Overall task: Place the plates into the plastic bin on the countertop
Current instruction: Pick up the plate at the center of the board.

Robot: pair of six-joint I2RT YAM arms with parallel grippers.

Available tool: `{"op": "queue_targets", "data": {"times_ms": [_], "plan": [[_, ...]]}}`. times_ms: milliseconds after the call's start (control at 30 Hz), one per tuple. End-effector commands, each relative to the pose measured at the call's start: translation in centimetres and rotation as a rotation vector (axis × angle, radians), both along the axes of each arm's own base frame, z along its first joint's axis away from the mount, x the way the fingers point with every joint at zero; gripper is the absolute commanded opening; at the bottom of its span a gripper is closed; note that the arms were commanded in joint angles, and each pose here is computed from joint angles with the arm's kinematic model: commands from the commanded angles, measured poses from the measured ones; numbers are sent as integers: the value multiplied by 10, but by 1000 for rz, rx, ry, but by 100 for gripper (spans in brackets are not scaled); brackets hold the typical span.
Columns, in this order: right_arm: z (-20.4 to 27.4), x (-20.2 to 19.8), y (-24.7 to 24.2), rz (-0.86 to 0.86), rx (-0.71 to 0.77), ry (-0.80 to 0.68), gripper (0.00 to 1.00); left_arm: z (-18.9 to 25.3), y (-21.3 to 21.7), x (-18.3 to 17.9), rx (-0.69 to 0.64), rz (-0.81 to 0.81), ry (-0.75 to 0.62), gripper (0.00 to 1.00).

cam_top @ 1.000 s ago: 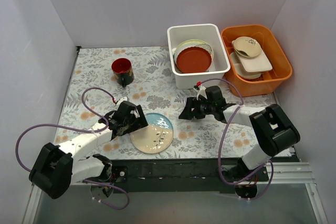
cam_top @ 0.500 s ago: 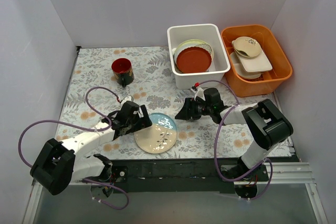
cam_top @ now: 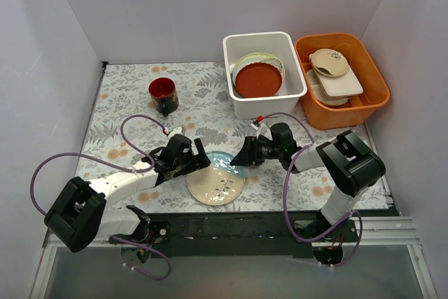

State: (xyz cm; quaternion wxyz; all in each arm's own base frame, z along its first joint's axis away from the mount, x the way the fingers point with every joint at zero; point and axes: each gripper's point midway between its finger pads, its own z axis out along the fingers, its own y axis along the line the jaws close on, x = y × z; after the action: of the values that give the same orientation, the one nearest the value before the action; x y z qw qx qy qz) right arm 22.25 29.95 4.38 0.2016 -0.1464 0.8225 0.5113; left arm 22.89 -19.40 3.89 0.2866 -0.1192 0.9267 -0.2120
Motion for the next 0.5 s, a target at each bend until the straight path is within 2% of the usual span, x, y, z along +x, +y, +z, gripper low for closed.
{"op": "queue_targets", "data": {"times_ms": [0,467], "plan": [[-33,-36,-10,34,-52,160,75,-11,-13,-12,-22,-32,64,98],[2,-40,8,105,131,173,70,-15,-23,-12,-14,-38,65,98]]}}
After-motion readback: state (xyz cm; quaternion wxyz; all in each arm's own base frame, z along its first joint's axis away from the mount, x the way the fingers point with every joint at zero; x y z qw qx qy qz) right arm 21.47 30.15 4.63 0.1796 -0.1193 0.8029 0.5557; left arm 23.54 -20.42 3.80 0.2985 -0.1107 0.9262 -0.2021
